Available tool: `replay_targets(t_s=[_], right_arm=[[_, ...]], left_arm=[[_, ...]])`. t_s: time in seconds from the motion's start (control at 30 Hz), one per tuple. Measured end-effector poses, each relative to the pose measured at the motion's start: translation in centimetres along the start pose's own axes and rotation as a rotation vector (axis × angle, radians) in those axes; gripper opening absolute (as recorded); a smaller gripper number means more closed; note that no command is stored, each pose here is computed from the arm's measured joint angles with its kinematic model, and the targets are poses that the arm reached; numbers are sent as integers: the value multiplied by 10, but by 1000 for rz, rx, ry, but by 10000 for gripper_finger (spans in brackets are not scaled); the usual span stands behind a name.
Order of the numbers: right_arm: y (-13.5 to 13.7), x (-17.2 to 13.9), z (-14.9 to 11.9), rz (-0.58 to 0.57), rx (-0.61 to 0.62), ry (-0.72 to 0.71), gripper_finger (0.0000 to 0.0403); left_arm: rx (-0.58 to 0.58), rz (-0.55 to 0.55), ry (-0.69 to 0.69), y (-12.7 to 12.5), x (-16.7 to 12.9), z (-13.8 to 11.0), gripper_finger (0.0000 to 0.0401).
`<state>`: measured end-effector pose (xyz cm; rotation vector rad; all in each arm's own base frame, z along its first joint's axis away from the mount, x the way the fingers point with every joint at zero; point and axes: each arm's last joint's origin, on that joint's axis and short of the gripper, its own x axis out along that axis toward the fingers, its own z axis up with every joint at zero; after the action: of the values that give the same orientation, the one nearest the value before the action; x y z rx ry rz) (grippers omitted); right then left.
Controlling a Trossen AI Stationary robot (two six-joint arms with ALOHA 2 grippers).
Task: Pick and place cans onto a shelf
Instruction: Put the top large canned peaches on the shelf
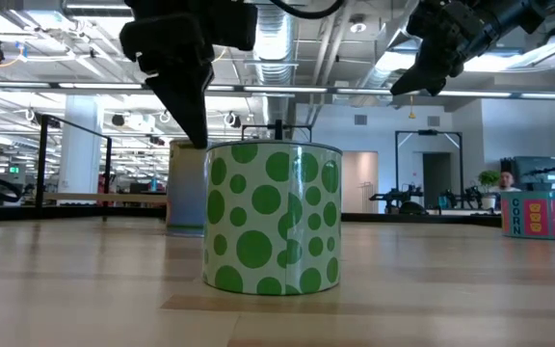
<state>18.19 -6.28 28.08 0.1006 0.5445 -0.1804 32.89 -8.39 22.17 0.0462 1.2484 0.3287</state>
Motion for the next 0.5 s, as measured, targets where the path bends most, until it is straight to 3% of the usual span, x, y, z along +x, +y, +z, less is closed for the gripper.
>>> replay_targets(t_s=[0.23,0.5], right_arm=[[0,0,2,-4,-5,-25,12],[0,0,4,-5,-9,-39,12]], left_arm=[[-197,53,63,39,-31,-3,0],[-468,167,192,94,-74,-34,0]])
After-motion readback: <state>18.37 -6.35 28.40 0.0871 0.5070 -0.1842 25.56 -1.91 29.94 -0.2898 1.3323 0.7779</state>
